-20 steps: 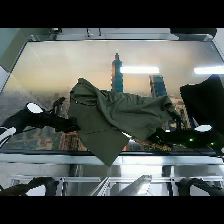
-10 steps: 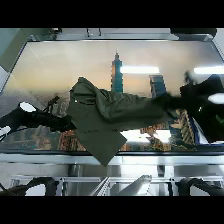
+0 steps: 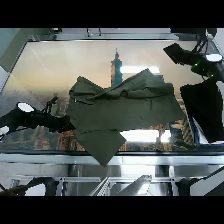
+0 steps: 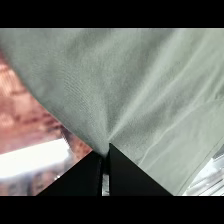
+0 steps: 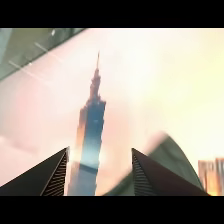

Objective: Fold the shirts.

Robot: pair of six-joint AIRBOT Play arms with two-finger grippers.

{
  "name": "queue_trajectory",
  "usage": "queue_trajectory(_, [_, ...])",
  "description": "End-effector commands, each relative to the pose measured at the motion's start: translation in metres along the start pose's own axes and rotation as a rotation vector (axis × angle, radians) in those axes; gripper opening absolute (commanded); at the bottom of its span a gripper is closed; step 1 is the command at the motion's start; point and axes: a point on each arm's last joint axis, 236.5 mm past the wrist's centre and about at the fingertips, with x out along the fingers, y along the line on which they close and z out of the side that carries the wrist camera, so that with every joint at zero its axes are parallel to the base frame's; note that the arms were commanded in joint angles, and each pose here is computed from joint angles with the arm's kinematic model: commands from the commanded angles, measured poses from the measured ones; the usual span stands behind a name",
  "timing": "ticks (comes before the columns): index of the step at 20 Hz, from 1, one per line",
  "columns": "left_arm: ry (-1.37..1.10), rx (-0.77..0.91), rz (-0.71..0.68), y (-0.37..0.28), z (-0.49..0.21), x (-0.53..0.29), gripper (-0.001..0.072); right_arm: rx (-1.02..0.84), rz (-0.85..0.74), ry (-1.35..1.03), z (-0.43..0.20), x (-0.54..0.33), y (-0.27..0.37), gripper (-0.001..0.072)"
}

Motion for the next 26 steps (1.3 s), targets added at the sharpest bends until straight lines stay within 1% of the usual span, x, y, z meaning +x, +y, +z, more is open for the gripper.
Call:
queue_trajectory(1, [0.006,0.013,-0.002,0.0,-0.001,0.0,0.0032,-0.038,0.056,0.05,0.012,-0.01,-0.005,0.0237])
queue_trajectory(2, [0.008,0.016,-0.001,-0.001,-0.001,-0.001,0.0032,-0.051,0.073,0.105,0.007,-0.025,-0.007,0.0033])
queue_trajectory(3, [0.012,0.028,-0.001,-0.002,0.0,-0.004,0.0032,-0.005,0.081,0.167,0.002,-0.043,-0.011,0.0036])
queue_trajectory(4, [0.015,0.043,-0.009,-0.006,0.002,-0.008,0.0033,0.034,0.093,0.24,-0.007,-0.061,-0.015,0.0013])
queue_trajectory(6, [-0.005,0.089,-0.014,-0.015,0.015,-0.02,0.0032,0.074,0.101,0.422,-0.036,-0.101,-0.025,0.0012])
queue_trajectory(7, [-0.029,0.112,-0.004,-0.017,0.025,-0.026,0.0032,0.112,0.077,0.519,-0.053,-0.12,-0.034,0.0012])
queue_trajectory(9, [-0.073,0.14,0.058,-0.006,0.043,-0.045,0.0032,0.17,0.036,0.677,-0.088,-0.146,-0.044,0.0012])
queue_trajectory(12, [-0.141,0.078,0.079,0.019,0.058,-0.073,0.0032,0.251,0.002,0.836,-0.142,-0.179,-0.045,0.0011])
queue_trajectory(15, [-0.159,0.056,0.073,0.037,0.056,-0.087,0.0032,0.311,-0.094,0.906,-0.183,-0.215,-0.058,0.0011])
queue_trajectory(19, [-0.19,0.027,0.058,0.047,0.058,-0.097,0.0033,0.383,-0.25,0.88,-0.236,-0.253,-0.08,0.0014])
queue_trajectory(20, [-0.189,0.026,0.059,0.048,0.058,-0.097,0.0032,0.404,-0.265,0.87,-0.248,-0.256,-0.081,0.0107])
queue_trajectory(21, [-0.189,0.026,0.059,0.048,0.058,-0.097,0.0032,0.416,-0.275,0.871,-0.261,-0.256,-0.082,0.0307])
queue_trajectory(22, [-0.182,0.027,0.054,0.047,0.057,-0.097,0.0033,0.433,-0.279,0.892,-0.276,-0.257,-0.082,0.0396])
queue_trajectory(26, [-0.166,0.027,0.046,0.045,0.053,-0.096,0.0033,0.425,-0.283,0.944,-0.318,-0.255,-0.082,0.0394])
